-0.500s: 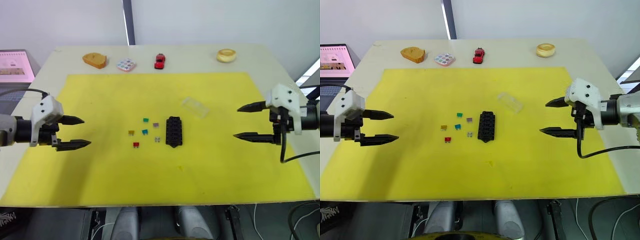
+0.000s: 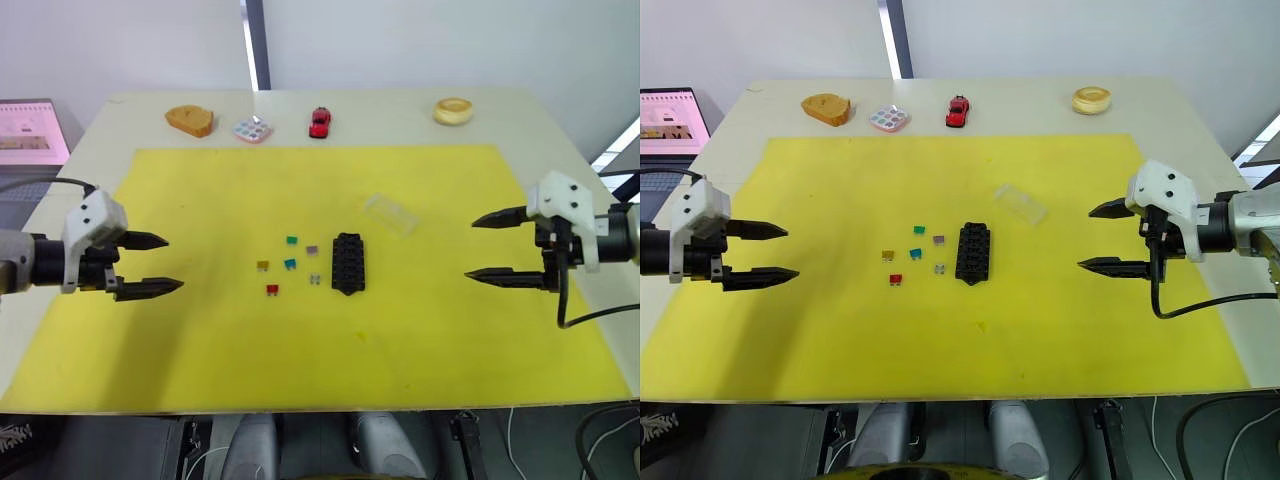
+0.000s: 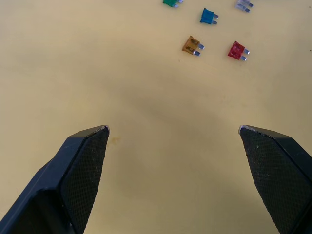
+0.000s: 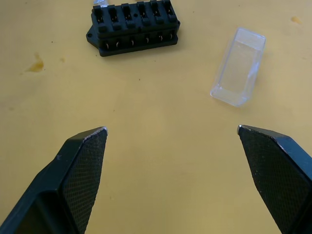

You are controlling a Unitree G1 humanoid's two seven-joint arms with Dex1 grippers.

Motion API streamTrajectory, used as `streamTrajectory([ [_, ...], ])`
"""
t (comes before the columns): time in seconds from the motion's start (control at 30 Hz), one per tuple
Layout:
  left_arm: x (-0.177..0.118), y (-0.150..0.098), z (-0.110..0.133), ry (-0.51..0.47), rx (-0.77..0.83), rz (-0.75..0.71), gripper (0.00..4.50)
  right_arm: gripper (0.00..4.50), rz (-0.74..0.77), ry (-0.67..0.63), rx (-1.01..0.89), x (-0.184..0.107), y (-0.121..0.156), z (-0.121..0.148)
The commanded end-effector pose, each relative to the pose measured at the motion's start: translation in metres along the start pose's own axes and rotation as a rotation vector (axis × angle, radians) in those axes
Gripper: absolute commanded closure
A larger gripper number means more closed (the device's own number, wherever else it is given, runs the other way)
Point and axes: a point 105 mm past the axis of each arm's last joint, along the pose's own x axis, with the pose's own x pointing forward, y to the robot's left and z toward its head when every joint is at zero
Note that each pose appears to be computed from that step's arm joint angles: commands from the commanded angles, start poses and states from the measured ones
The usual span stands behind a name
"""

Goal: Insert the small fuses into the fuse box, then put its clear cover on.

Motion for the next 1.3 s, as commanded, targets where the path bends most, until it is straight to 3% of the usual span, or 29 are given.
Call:
streamTrajectory([
  [0.03,-0.006,0.004,0.010,-0.013,0.042,0.021,0.03,0.00,-0.032,-0.017,-0.025,-0.006,-0.003,0.008],
  [0.47,-0.004,0.011,0.008,-0.018,0.042,0.034,0.03,0.00,-0.103,-0.047,-0.017,-0.005,-0.010,0.012],
  [0.57,0.003,0.011,0.009,-0.067,0.000,0.036,0.03,0.00,-0.118,-0.076,-0.010,-0.002,-0.013,0.019],
  [0.8,0.031,-0.010,0.004,-0.144,-0.215,-0.061,0.03,0.00,-0.060,-0.189,-0.020,0.028,0.003,0.050],
  [0.93,0.052,-0.027,0.000,-0.170,-0.429,-0.145,0.03,0.00,0.046,-0.320,0.007,0.058,0.031,0.085],
  [1.3,0.084,-0.061,-0.010,-0.163,-0.812,-0.295,0.03,0.00,0.121,-0.340,-0.040,0.090,0.048,0.114],
])
